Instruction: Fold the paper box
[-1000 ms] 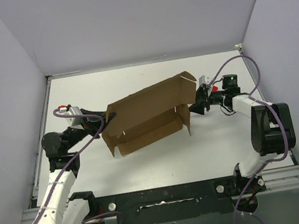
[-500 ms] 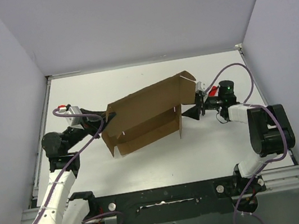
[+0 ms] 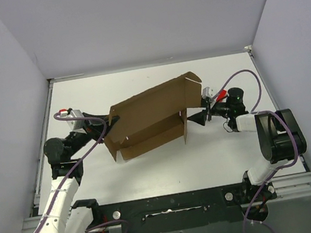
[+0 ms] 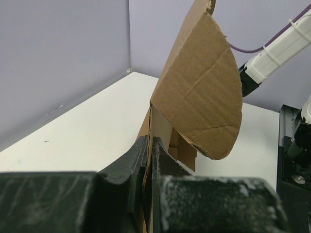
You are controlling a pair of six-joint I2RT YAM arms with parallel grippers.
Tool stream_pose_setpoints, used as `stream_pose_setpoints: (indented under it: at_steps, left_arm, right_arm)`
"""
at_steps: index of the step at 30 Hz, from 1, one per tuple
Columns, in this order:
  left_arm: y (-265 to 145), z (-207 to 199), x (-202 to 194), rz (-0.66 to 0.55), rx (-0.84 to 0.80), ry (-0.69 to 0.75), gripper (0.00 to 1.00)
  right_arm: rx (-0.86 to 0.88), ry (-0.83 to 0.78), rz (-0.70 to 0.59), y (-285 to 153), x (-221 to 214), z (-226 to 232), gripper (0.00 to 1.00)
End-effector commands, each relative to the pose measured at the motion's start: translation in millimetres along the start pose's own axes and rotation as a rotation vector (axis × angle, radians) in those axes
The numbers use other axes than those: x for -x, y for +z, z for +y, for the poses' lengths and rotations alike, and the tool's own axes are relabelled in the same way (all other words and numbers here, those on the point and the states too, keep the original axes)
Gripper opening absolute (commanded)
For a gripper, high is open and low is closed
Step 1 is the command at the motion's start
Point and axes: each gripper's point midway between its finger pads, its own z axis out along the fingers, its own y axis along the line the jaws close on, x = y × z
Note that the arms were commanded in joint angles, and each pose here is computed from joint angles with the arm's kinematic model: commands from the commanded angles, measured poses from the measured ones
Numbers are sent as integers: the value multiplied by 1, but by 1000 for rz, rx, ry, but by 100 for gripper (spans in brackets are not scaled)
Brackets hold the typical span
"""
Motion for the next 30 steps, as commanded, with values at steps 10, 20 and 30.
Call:
stream_pose_setpoints:
  at_steps: [10,20,30]
  left_arm:
    - [-1,0,2,-12,4,0,0]
    - [-1,-2,3,-14,1,5,0]
    - [-2,-2,4,-16,6,9,0]
  right_arm:
    - [140,-90,-61,7,23,21,53]
    - [214,-107,-35,2,23,37,51]
    - [255,-147,-22,-4,26,41,54]
